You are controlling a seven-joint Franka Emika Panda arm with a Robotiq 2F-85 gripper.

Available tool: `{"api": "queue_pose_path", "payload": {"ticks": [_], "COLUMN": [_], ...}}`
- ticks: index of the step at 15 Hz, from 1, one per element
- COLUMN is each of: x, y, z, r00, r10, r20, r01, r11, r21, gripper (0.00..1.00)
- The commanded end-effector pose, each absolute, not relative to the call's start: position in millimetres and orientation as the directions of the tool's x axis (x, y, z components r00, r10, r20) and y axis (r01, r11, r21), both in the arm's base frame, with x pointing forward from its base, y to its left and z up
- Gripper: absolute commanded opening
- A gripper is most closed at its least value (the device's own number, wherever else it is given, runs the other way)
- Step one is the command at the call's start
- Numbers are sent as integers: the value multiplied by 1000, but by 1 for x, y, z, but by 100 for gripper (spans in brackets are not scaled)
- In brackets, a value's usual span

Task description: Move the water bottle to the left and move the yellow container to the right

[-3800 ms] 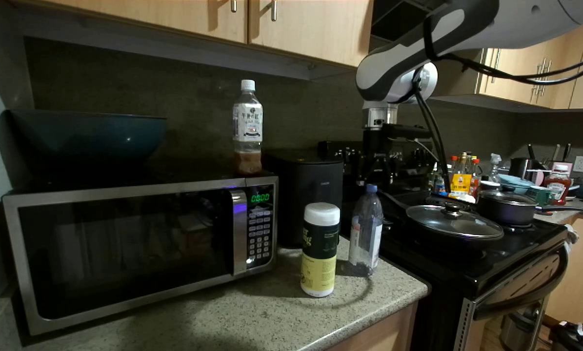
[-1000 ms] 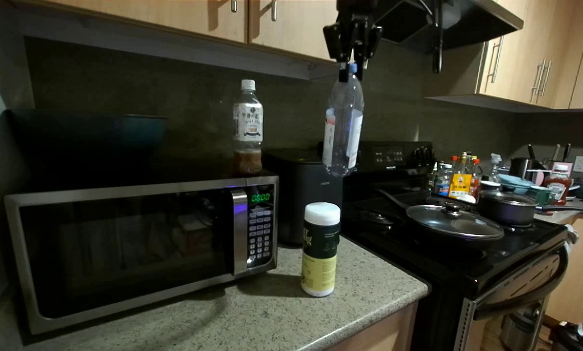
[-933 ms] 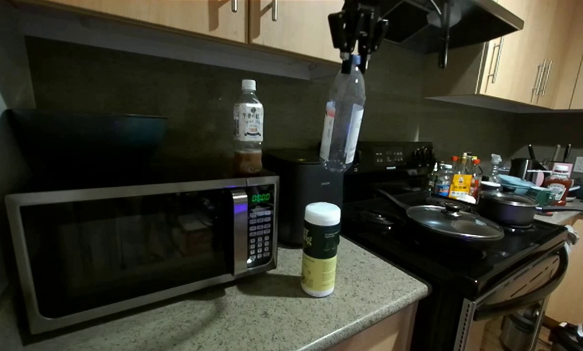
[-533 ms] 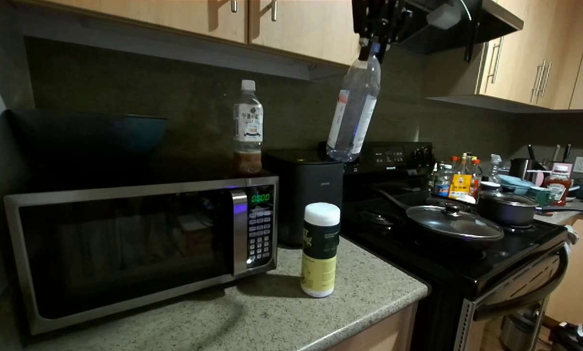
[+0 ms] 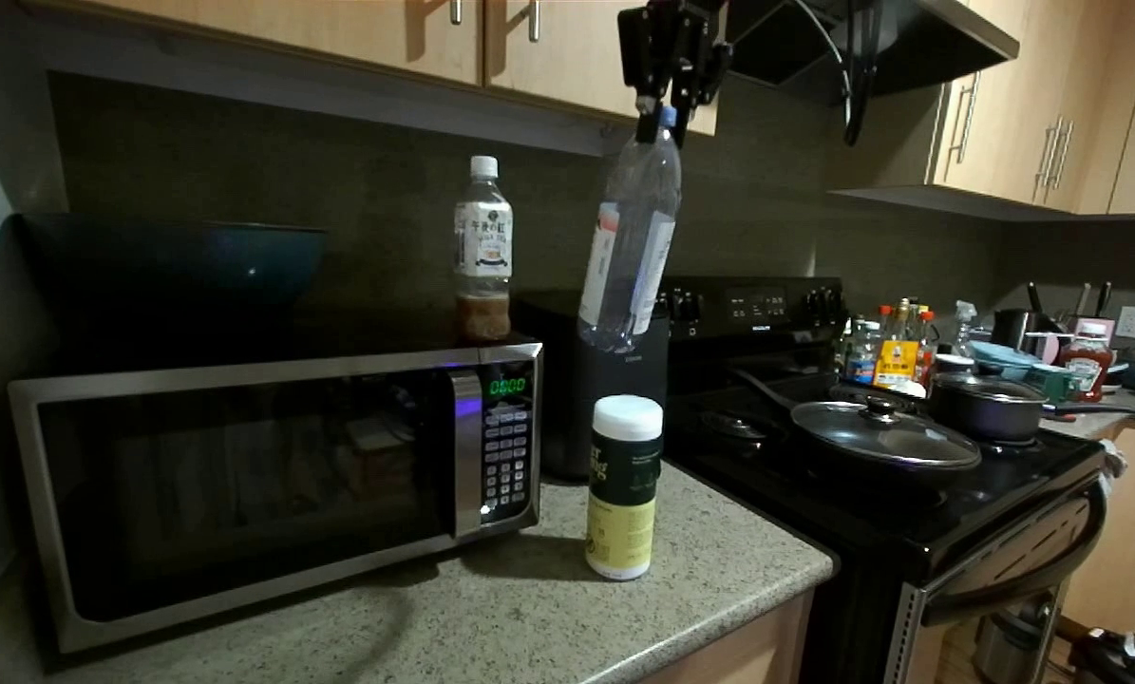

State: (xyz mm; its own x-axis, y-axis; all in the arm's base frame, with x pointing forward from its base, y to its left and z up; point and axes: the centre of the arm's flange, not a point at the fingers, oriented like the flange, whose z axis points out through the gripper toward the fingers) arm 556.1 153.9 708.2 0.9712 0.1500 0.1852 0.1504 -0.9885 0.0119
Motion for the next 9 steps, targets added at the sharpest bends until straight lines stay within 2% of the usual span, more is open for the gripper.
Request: {"api": "queue_pose_path", "payload": {"ticks": [1,9], "x": [569,594], "y": [203,256], "z": [705,653], "r00": [954,916], "r10": [276,400], "r20": [116,6], "r01": [274,398], "r11": [-961,-914], "r21": [27,83], "gripper": [12,12]}}
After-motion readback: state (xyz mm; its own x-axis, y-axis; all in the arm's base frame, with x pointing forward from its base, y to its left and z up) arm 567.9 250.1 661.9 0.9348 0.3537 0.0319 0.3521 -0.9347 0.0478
